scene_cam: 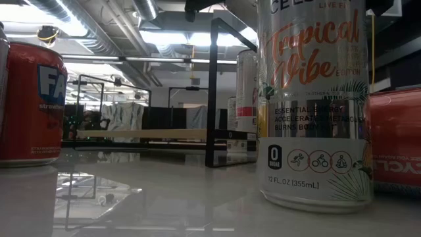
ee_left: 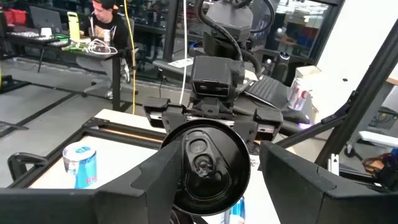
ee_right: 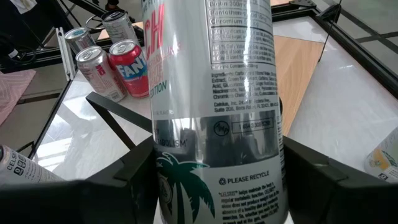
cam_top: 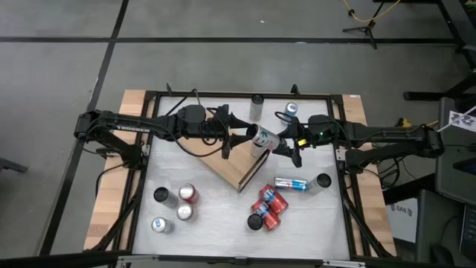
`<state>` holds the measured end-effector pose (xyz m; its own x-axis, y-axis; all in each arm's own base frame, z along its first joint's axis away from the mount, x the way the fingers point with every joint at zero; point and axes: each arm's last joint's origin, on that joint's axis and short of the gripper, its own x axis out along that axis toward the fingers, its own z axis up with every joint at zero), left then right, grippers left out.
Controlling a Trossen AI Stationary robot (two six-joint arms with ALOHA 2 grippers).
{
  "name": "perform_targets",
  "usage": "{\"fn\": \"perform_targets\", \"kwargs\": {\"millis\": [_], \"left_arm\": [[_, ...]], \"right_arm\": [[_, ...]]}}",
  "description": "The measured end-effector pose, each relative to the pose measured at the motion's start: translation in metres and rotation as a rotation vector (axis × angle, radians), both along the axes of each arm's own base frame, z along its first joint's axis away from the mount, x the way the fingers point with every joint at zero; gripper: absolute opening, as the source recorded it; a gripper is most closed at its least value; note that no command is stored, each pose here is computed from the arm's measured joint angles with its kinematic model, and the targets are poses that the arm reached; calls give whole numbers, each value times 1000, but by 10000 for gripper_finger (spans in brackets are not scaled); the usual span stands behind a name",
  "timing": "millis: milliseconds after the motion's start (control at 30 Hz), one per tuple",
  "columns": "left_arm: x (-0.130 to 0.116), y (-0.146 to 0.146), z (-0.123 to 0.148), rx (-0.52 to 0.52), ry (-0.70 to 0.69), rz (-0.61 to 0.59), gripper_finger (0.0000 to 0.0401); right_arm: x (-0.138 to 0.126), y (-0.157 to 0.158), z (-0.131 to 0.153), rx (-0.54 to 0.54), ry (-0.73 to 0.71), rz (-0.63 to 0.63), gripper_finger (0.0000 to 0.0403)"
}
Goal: Place canned beverage on shelf
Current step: Put the top white-pink soda can on the shelf aligned with the other white-pink soda can
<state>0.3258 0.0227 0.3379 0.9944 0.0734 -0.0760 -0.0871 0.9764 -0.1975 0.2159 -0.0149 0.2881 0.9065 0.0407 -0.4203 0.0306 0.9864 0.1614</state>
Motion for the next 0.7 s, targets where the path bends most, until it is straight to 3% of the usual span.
{"fn": "perform_targets", "kwargs": {"millis": [200, 700], "left_arm": [[0, 0, 0, 0, 0, 14, 243], [0, 0, 0, 25, 2, -18, 258]], "right_arm": [[0, 0, 0, 0, 0, 0, 253], [0, 0, 0, 0, 0, 0, 253]]}}
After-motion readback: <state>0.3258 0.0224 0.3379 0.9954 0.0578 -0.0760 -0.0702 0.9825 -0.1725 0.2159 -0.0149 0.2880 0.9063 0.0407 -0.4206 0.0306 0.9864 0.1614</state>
